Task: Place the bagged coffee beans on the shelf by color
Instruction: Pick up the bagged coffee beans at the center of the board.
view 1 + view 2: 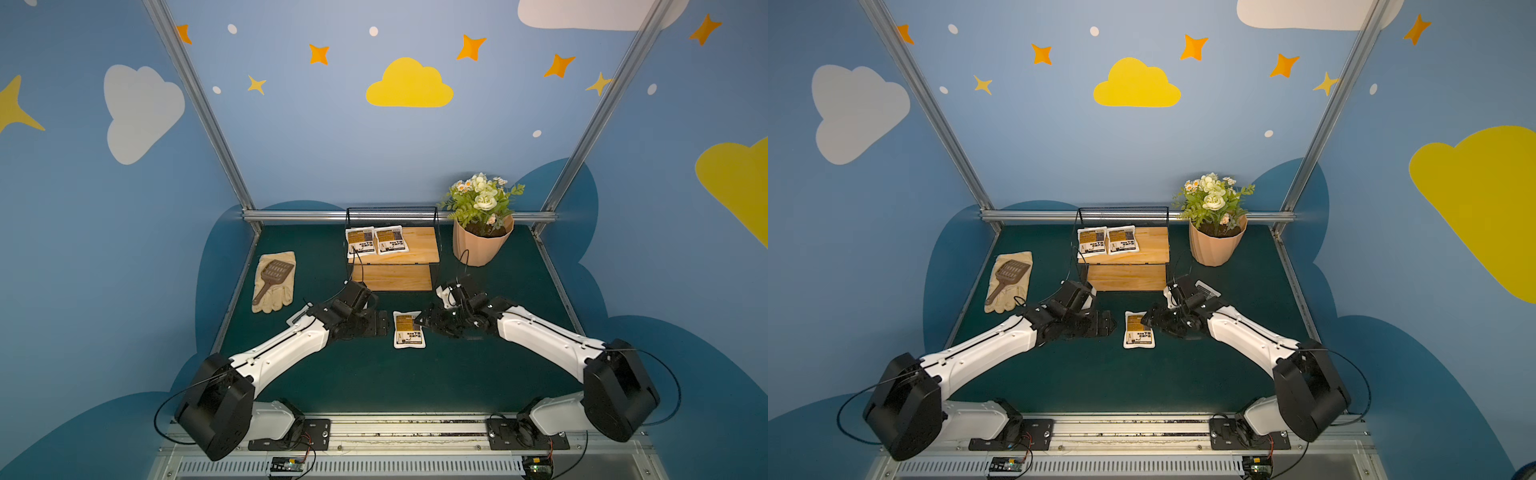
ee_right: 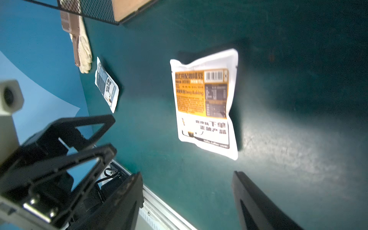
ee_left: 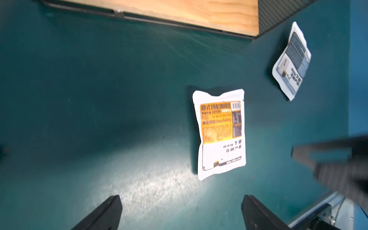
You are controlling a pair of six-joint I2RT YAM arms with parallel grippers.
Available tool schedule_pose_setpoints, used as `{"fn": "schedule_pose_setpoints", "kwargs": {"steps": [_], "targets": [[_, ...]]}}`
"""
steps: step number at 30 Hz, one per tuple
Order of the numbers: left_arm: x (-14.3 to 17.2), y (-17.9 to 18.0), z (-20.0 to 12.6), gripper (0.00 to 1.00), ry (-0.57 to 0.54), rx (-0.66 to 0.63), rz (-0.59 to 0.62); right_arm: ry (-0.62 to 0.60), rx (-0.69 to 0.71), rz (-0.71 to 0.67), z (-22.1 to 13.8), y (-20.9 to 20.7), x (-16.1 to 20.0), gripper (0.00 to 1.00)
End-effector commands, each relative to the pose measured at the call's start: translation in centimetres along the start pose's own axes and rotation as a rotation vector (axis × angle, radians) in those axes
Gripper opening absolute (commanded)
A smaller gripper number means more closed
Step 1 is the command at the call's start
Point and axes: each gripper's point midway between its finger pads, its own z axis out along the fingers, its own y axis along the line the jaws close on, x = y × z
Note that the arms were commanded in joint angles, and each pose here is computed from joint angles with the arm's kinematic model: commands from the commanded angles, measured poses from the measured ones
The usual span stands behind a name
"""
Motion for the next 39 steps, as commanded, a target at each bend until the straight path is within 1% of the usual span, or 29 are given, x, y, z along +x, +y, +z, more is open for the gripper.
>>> {"fn": "schedule_pose_setpoints", "kwargs": {"steps": [1,4,7,11,18,24,33,39], "targets": [[-1.7,-0.1,0.7,1.0,-0.034,-0.029,0.037,-0.123,-0.025,0.183,0.6,-0.5,0.7,0.77],[-2.2,-0.1,1.7,1.0,-0.031,-0.052,0.053,-0.215,-0.001,0.255,0.7,-1.7,2.3,0.78],[-2.4,-0.2,2.7,1.0,-0.027,-0.073,0.07,-0.314,0.024,0.301,0.2,-2.4,3.0,0.8],[-2.6,0.0,4.0,1.0,-0.028,-0.125,0.091,-0.379,0.043,0.339,0.2,-2.6,3.6,0.82],[-2.7,0.8,6.5,0.99,-0.014,-0.183,0.1,-0.414,-0.01,0.449,3.0,-2.7,3.9,0.83],[-2.7,1.1,8.0,0.99,0.009,-0.206,0.104,-0.447,-0.011,0.515,5.1,-2.9,3.9,0.82],[-1.9,1.9,9.3,0.99,0.041,-0.23,0.098,-0.486,0.014,0.631,7.5,-4.7,3.9,0.8],[-1.2,2.5,9.7,0.99,0.061,-0.247,0.09,-0.505,0.024,0.705,9.3,-6.3,4.0,0.76]]}}
